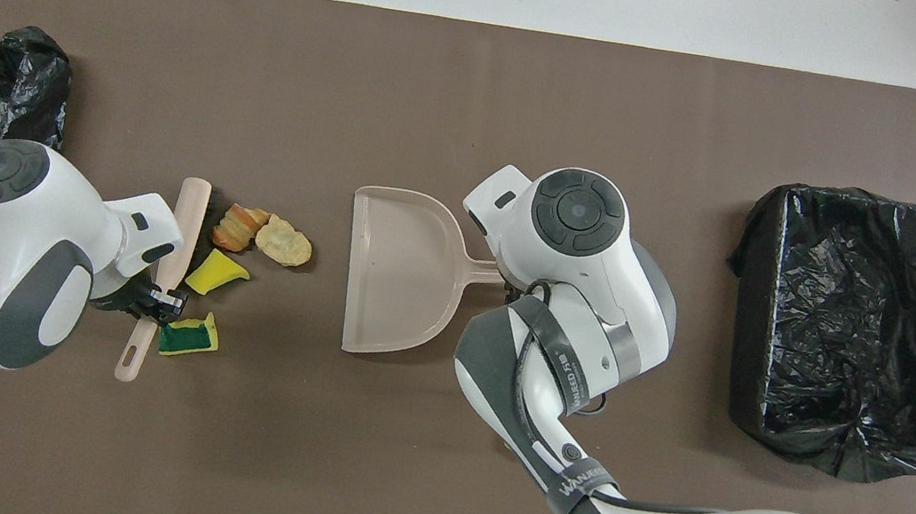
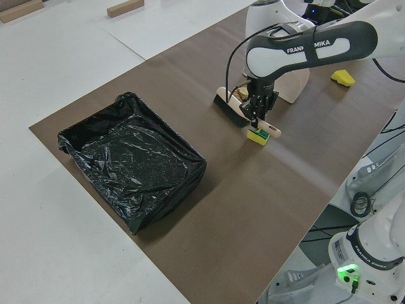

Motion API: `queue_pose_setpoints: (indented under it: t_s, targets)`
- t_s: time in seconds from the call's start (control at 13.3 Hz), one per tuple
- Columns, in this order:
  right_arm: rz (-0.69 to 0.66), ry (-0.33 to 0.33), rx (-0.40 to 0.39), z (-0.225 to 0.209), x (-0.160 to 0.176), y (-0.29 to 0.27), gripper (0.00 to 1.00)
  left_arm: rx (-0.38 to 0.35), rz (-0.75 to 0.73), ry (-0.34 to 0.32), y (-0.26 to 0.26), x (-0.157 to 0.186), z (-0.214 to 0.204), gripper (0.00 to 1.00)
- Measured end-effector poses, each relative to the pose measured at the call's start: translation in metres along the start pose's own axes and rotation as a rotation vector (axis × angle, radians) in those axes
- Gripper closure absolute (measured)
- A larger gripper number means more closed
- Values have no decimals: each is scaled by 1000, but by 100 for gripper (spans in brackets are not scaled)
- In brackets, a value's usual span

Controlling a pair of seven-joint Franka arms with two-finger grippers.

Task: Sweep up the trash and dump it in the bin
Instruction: 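Sweep the crusts and sponges into the dustpan with the left gripper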

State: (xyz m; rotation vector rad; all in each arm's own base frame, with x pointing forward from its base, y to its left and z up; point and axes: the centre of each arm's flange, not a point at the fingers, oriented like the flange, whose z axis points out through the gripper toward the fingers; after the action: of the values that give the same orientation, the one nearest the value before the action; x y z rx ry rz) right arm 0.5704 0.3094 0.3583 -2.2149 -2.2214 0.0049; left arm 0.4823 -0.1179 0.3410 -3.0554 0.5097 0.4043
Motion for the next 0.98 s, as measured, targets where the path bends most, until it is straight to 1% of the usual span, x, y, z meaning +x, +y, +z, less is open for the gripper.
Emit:
queue_pose_setpoints:
  t_s: [0.3, 0.45, 0.6, 0.75, 0.9, 0.98]
  targets:
    - [1, 0, 1, 1, 0, 0, 68, 33, 136, 4, 72, 3, 1, 74]
    - [1, 0, 1, 1, 0, 0, 68, 49, 146, 15, 114, 0, 1, 74]
    - [1, 0, 1, 1, 0, 0, 68, 55, 118, 52, 151, 2, -10, 74]
    - [1, -1, 2, 1, 0, 0, 68, 39, 80, 88, 163, 14, -30, 74]
    - [2, -2, 5, 3, -1, -1, 68, 19, -11, 93, 162, 27, -46, 74]
    - [2, -3, 6, 3, -1, -1, 68, 17, -72, 81, 160, 28, -51, 74]
